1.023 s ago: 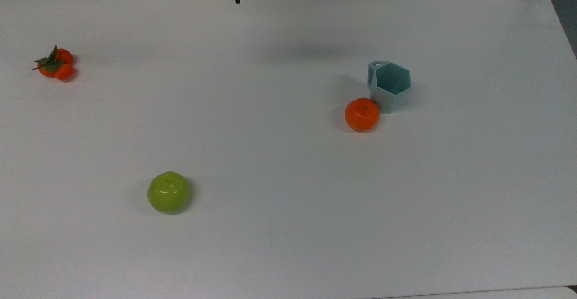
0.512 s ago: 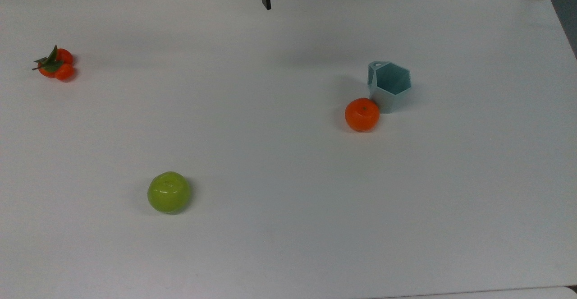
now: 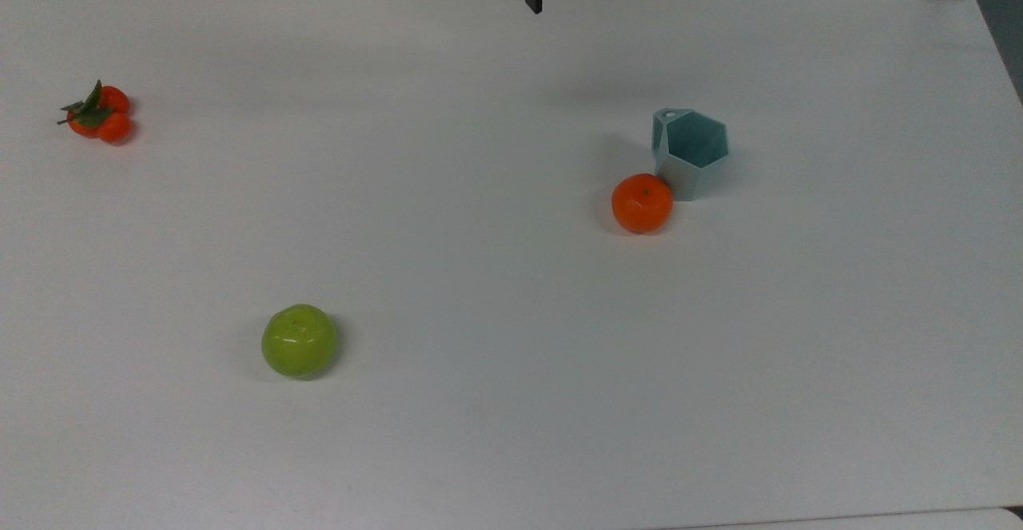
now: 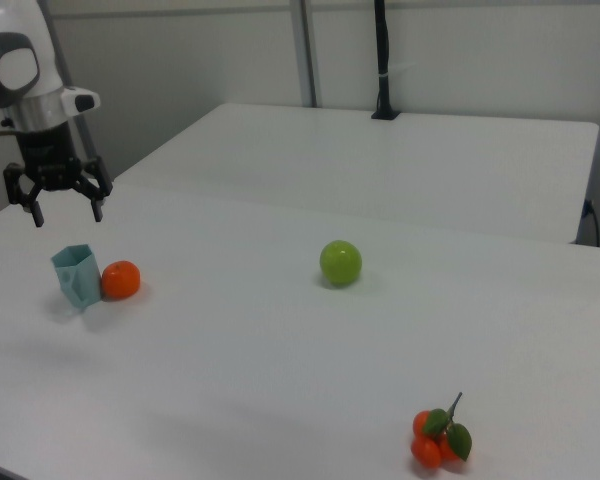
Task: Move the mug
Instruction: 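Move the open gripper down toward the light-blue hexagonal mug, then lower the gripper onto the mug rim and close on it, then lift the mug and carry it away from the tangerine toward the green apple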
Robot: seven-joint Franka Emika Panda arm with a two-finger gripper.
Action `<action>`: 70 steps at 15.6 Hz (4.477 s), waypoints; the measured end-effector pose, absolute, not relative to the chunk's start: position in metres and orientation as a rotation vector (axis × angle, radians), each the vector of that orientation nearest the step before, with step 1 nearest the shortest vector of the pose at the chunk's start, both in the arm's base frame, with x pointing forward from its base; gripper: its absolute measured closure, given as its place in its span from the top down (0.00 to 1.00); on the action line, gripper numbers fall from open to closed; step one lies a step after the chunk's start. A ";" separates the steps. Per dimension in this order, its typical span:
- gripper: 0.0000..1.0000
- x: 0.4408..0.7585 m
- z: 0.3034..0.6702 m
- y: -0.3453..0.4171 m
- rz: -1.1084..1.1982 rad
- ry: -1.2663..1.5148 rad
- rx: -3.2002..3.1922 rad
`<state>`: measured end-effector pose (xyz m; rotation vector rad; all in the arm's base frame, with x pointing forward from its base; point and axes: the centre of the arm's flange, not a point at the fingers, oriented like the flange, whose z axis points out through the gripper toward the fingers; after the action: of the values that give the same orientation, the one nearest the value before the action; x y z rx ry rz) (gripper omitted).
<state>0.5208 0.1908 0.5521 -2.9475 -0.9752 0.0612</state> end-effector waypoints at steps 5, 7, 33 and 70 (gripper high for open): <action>1.00 0.511 0.509 0.228 -0.012 -0.928 -2.963; 1.00 0.507 0.488 0.239 -0.063 -0.905 -2.966; 0.84 0.513 0.347 0.303 -0.176 -0.827 -2.968; 0.23 0.514 0.449 0.315 -0.382 -0.652 -2.996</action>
<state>0.5137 0.3152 0.4488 -2.9959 -0.6523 -0.3816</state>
